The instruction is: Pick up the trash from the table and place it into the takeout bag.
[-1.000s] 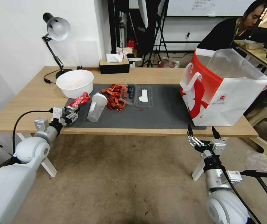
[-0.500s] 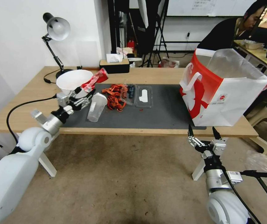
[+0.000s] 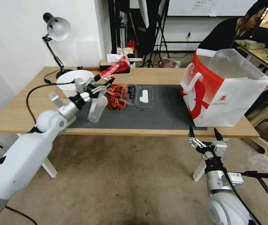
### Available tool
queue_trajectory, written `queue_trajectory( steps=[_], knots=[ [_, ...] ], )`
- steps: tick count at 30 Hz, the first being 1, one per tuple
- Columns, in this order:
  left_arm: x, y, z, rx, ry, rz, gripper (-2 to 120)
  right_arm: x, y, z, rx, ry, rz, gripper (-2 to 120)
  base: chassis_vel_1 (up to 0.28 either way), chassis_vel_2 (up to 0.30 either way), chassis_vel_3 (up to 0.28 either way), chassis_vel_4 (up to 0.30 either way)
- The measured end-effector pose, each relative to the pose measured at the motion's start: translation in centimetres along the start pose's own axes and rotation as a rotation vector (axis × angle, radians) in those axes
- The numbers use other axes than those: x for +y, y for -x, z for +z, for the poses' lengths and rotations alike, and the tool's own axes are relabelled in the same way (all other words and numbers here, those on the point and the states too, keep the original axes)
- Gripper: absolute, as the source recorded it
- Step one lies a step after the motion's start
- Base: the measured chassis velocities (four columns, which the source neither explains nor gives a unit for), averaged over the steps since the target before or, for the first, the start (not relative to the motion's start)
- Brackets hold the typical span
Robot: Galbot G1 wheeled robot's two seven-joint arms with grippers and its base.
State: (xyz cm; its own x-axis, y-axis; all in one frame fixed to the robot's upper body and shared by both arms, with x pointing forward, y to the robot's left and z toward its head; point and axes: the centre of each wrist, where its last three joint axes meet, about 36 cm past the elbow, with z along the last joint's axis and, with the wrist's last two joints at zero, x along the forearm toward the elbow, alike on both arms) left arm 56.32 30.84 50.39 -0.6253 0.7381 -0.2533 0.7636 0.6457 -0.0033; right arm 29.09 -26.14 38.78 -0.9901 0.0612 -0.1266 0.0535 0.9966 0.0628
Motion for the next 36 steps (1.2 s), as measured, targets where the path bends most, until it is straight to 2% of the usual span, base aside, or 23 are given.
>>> queue_trajectory(
  steps=[6,13,17,20,22,24,25,28,36],
  knots=[
    [0.4,2.9,-0.6,0.001,0.008,0.039,60,0.0,0.1,0.0,-0.002,0.0,0.001,100,0.0,0.0,0.0,0.0],
    [0.8,9.4,-3.4,-0.027,0.051,0.117,60,-0.1,0.2,0.0,-0.004,-0.006,-0.001,100,0.0,0.0,0.0,0.0],
    [0.5,11.4,-4.0,-0.034,0.058,0.142,60,0.0,0.2,0.0,-0.005,-0.006,0.0,100,0.0,0.0,0.0,0.0],
    [-0.9,16.1,-4.6,-0.03,0.065,0.211,60,0.0,0.3,0.0,-0.005,-0.007,0.002,100,0.0,0.0,0.0,0.0],
    [-1.4,17.1,-4.7,-0.028,0.066,0.228,60,0.0,0.3,0.0,-0.005,-0.007,0.002,100,0.0,0.0,0.0,0.0],
    [-2.6,19.7,-4.7,-0.022,0.066,0.267,60,0.0,0.3,0.0,-0.005,-0.007,0.007,100,0.0,0.0,0.0,0.0],
    [-2.6,19.7,-4.7,-0.022,0.066,0.267,60,0.0,0.3,0.0,-0.005,-0.007,0.007,100,0.0,0.0,0.0,0.0],
    [-4.5,23.7,-4.9,-0.018,0.073,0.32,60,0.0,0.2,0.1,-0.007,-0.01,0.013,100,0.0,0.0,0.0,0.0],
    [-6.9,28.7,-5.3,-0.005,0.097,0.373,60,0.0,0.4,0.0,-0.014,-0.01,0.014,100,0.0,0.0,0.0,0.0]
  ],
)
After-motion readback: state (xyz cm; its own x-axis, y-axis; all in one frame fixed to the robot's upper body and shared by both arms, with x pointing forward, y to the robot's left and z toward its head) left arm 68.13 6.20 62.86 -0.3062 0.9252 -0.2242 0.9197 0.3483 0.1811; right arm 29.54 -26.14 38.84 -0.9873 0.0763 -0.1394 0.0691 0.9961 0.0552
